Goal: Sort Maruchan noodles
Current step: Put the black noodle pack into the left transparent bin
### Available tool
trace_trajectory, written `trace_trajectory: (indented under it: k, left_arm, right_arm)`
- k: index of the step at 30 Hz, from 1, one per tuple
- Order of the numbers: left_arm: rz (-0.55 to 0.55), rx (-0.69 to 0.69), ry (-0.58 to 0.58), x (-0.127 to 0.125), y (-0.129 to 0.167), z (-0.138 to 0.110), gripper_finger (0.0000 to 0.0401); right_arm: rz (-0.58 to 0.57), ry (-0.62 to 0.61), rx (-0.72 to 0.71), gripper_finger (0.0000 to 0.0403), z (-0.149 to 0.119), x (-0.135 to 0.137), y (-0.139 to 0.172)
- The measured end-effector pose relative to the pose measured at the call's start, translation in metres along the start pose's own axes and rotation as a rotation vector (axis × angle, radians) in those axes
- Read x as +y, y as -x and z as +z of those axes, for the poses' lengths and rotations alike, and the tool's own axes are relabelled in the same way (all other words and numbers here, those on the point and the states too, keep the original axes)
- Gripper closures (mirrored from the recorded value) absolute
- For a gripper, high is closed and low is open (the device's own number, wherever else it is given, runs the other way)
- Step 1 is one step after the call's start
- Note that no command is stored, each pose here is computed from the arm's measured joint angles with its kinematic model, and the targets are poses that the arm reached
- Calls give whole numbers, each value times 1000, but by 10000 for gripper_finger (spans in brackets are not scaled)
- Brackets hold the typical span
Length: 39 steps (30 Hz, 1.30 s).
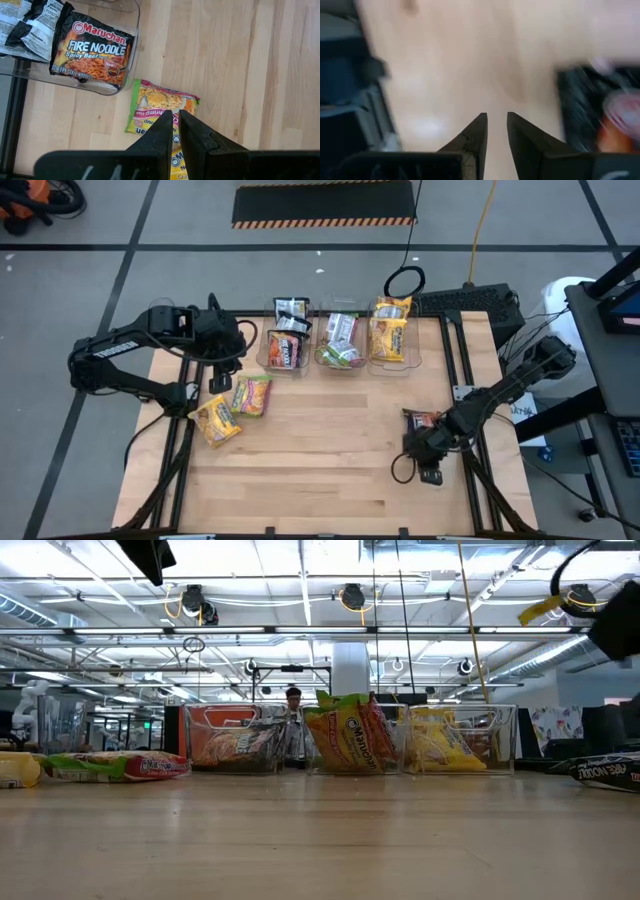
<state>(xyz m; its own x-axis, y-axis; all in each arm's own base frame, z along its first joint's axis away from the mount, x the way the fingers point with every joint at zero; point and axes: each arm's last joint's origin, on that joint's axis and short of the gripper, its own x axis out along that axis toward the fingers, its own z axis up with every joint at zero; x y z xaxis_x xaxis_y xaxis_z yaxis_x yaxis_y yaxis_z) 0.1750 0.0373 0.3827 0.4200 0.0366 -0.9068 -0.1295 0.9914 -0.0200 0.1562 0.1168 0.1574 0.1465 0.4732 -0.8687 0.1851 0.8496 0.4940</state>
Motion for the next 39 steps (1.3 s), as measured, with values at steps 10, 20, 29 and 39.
trace_trajectory:
  k: [10, 20, 29, 39]
  left_arm:
    - [0, 0, 8, 0, 0, 0, 364]
    - [0, 0, 30, 0, 0, 0, 364]
    - [0, 0, 26, 0, 0, 0, 364]
    - [0, 0, 24, 0, 0, 0, 364]
  right_arm:
    - [130, 153, -234, 339, 18, 17, 3]
    - [31, -132, -183, 339, 2, -15, -15]
    - [129, -197, -210, 339, 5, -12, -17]
    - [319, -78, -605, 339, 28, 13, -1]
